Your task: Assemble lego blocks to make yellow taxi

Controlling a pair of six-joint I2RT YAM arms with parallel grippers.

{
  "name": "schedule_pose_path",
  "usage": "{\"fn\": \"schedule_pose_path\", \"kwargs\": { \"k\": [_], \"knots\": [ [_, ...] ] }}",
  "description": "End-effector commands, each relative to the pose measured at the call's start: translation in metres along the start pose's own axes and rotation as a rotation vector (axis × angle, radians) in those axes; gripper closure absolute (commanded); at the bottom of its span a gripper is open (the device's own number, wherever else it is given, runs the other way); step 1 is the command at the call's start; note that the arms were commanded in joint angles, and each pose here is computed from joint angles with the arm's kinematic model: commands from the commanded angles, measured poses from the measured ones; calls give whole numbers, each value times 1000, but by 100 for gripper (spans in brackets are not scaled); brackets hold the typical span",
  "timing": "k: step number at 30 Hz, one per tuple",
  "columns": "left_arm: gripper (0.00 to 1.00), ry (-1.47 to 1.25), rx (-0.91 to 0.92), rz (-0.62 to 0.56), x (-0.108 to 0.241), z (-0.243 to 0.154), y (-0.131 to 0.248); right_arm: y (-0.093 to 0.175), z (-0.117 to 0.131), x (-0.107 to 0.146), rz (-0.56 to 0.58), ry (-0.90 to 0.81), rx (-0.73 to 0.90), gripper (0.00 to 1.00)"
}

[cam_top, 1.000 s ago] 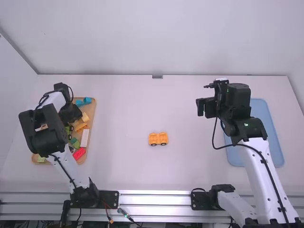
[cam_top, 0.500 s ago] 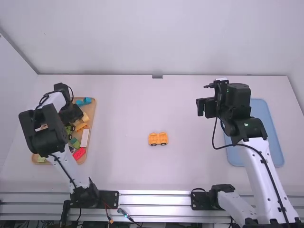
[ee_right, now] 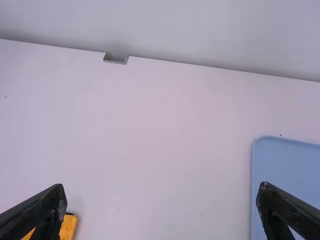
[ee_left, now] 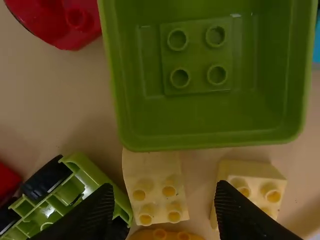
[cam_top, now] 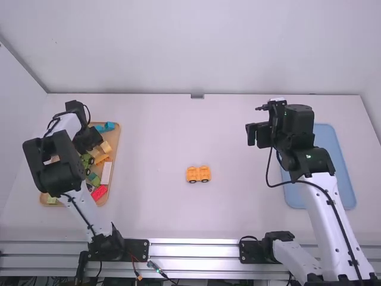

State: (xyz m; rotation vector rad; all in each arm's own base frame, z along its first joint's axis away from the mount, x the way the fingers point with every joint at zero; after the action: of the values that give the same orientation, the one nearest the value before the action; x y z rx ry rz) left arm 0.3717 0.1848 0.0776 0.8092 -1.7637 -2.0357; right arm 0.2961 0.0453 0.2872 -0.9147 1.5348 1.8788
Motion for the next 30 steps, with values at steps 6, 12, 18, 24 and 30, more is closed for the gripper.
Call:
{"fn": "schedule_pose_path", "kwargs": {
  "k": [6, 12, 18, 24, 30],
  "knots": [
    [46, 25, -19, 13, 4, 2, -6, 5, 2, -11, -29, 2, -4, 1],
    [47, 29, -22, 23, 15, 3, -19, 5, 3, -11, -29, 4, -5, 1],
    [50, 37, -27, 43, 20, 4, -20, 5, 3, -11, -30, 4, -6, 1],
    [50, 82, -70, 54, 25, 9, -23, 5, 3, -10, -26, 3, -5, 1],
    [50, 101, -68, 48, 32, 9, -32, 5, 3, -10, -23, 3, -5, 1]
  ]
}}
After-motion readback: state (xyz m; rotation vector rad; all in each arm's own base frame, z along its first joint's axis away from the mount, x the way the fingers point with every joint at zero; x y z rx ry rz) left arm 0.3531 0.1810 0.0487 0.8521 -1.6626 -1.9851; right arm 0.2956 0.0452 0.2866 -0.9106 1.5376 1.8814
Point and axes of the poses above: each hand's point on the last joint's axis, 136 mm out from that joint toward the fingers, its own y axis back along the fingers, its own z axis along the line the jaws close on, x = y × z, the point moved 6 cm from there along y, back along the fingers, and after that the axes turned 8 degrees about -y, right-handed, at the moved point
